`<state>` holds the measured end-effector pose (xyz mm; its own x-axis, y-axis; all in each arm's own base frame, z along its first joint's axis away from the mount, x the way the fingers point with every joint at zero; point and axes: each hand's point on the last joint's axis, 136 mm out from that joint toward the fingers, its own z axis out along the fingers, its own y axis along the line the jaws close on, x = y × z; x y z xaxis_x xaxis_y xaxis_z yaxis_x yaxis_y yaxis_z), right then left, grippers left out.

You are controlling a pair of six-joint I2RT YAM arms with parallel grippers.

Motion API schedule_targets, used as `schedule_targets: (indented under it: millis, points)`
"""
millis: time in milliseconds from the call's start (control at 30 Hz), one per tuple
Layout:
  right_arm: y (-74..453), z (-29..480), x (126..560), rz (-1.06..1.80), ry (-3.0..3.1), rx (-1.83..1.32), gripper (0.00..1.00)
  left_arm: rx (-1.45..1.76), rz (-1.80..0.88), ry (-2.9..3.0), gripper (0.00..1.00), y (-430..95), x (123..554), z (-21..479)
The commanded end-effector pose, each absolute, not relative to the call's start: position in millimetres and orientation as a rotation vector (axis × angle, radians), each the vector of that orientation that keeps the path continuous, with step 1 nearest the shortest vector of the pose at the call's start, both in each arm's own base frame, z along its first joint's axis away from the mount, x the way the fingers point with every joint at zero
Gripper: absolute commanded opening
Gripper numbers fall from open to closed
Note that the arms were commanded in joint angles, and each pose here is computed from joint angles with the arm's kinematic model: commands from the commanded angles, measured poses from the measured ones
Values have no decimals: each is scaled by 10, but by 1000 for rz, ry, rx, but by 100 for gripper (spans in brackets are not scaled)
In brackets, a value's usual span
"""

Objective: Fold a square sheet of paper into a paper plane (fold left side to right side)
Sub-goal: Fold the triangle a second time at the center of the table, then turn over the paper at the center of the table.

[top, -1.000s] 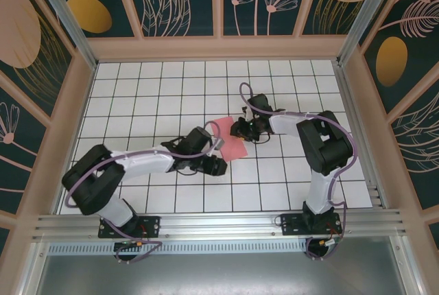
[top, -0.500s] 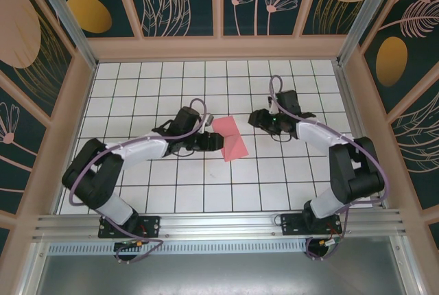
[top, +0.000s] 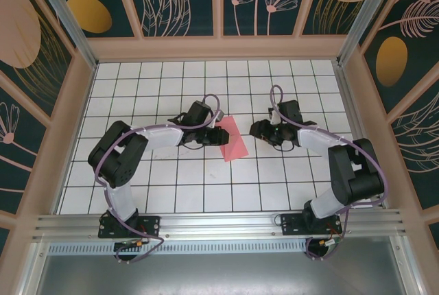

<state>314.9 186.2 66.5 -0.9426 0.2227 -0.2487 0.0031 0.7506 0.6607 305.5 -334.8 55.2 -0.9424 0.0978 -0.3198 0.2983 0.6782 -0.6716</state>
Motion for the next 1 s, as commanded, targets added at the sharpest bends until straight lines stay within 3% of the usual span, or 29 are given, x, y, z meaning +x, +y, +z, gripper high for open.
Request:
schedule_targets:
  millis: [0, 133, 733, 833, 967]
  points:
    - [2037, 652, 3109, 1099, 2631, 125, 52, 338, -1097, 2601, 18, -3336, 3106, 639]
    - [2227, 631, 3122, 1133, 2641, 89, 51, 310, -1069, 2600, 11, -3256, 3078, 641]
    - [2775, 549, 3260, 1296, 2631, 39, 49, 212, -1042, 2551, 11, -2999, 3054, 729]
    - [2853, 576, 3280, 1333, 2616, 11, 47, 199, -1039, 2555, 14, -2991, 3068, 696]
    - [2933, 605, 3257, 1370, 2606, -19, 39, 183, -1016, 2556, 25, -2974, 3114, 661]
